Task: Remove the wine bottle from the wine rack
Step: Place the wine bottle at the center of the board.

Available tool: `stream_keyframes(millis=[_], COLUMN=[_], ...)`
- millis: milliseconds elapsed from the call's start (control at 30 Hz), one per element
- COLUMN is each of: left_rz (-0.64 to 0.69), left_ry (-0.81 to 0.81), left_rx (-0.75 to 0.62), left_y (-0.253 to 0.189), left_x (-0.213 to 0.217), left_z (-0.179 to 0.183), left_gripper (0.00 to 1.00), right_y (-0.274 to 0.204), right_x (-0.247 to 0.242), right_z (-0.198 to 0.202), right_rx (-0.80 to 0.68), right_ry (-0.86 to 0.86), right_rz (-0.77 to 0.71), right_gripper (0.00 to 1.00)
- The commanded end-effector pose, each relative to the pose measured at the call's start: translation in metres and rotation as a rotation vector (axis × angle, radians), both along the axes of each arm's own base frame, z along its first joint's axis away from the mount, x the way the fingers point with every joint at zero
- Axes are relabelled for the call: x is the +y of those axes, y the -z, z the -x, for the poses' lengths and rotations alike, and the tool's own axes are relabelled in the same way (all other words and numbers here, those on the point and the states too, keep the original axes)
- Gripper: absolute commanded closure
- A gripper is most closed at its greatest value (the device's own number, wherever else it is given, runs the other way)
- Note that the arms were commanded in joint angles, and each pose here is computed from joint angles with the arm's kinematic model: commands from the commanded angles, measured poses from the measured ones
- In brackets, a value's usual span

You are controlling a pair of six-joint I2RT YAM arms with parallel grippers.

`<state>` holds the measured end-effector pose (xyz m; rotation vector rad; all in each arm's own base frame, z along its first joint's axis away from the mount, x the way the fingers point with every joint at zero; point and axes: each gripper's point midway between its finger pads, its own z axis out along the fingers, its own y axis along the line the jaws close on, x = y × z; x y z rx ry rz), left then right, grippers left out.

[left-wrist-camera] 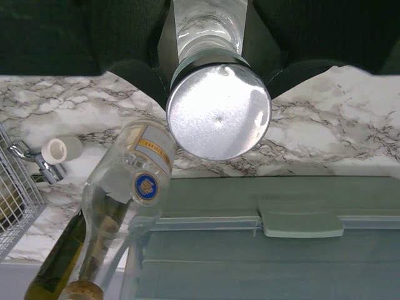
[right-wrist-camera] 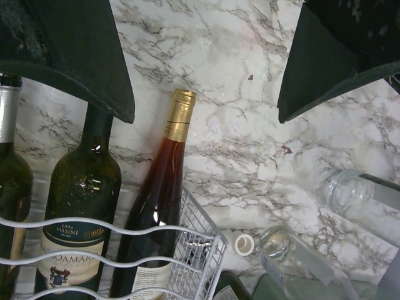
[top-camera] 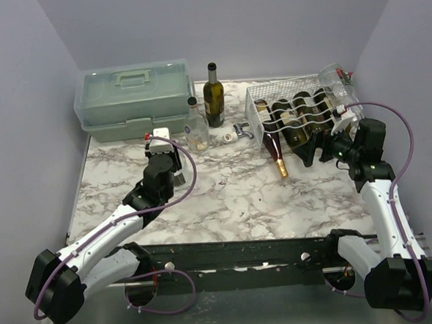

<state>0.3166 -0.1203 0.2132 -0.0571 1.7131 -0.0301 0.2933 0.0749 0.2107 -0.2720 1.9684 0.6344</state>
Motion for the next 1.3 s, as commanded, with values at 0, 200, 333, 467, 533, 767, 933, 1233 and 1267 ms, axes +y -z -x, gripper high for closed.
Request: stream_keyframes(millis=[0, 200, 333, 467, 533, 767, 933, 1233, 1267], left_rz=[0.159, 0.157, 0.14, 0.127, 0.123, 0.094, 0.079, 0.051, 0.049], left_ry=[-0.008, -0.05, -0.069, -0.08, -0.083, -0.082, -0.083, -0.094, -0.097], left_rx=[-0.182, -0.188, -0.179, -0.181, -0.181, -0.182, -0.185, -0.174, -0.174], left_y=[-0.071, -0.078, -0.076, -0.076, -0.076, -0.076, -0.079, -0.073, -0.073], left_x=[0.002, 0.017, 0.024, 0.028, 0.029, 0.026, 0.023, 0.023, 0.024], left_z=[-0.02, -0.044, -0.062, -0.078, -0.085, -0.11, -0.123, -0.137, -0.138], left_gripper=[1.0, 1.0, 1.0, 1.0, 1.0, 1.0, 1.0, 1.0, 1.0], right_y=[0.005, 0.005, 0.004, 0.004, 0.005, 0.006, 0.006, 0.007, 0.007], right_x=[0.001, 0.002, 0.001, 0.002, 0.001, 0.001, 0.001, 0.0, 0.0], right_z=[0.002, 0.002, 0.003, 0.003, 0.003, 0.003, 0.002, 0.002, 0.002], right_rx=[0.003, 0.004, 0.003, 0.002, 0.006, 0.009, 0.012, -0.002, 0.0], right_ry=[-0.017, -0.019, -0.018, -0.02, -0.018, -0.018, -0.016, -0.028, -0.028], right_rz=[0.003, 0.002, 0.003, 0.002, 0.002, 0.003, 0.003, 0.024, 0.023], right_gripper=[0.0, 0.0, 0.01, 0.01, 0.01, 0.01, 0.0, 0.01, 0.0])
